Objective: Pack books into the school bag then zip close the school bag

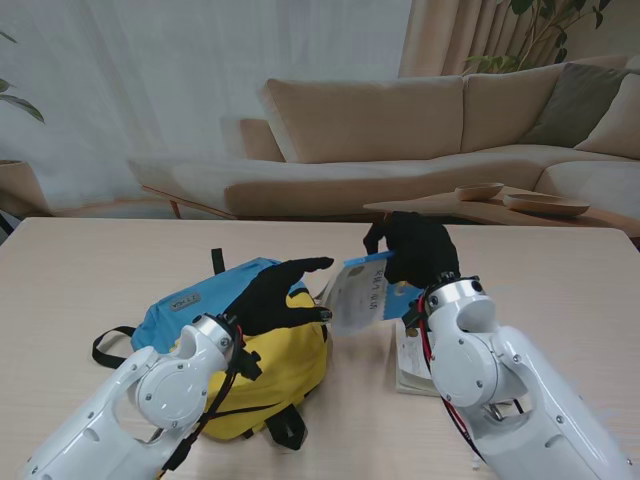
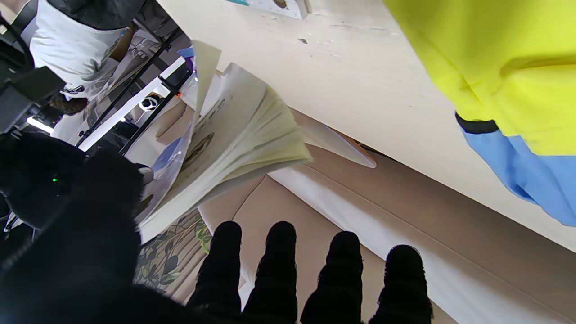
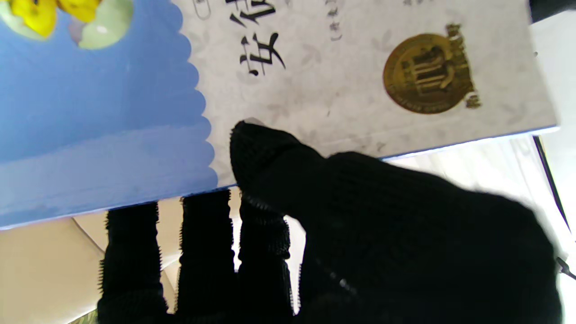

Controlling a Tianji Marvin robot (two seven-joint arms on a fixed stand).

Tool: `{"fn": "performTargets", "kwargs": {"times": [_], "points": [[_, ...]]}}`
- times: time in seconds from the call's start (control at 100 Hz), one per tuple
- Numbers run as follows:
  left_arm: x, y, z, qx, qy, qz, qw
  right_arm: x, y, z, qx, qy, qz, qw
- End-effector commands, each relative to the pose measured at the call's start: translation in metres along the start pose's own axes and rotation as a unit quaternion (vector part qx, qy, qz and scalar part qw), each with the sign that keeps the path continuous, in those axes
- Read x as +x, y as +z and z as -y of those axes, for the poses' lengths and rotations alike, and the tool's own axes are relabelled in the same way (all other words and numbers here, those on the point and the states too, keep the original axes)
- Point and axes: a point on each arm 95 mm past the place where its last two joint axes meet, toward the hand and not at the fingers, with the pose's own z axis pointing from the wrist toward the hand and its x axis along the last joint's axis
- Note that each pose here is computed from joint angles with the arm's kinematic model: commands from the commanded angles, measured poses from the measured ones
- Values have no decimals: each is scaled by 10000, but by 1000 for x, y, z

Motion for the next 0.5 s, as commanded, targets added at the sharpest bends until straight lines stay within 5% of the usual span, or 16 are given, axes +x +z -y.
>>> {"fn": "performTargets", "kwargs": {"times": [0.0,0.49], "points": [[7,4,-3,-42,-72,-50,10000,14,-2,1,8,148,-118,9998],[13,16,-5,90,-464,-169,9987,40,-15,17,70,649,-184,9977]]}}
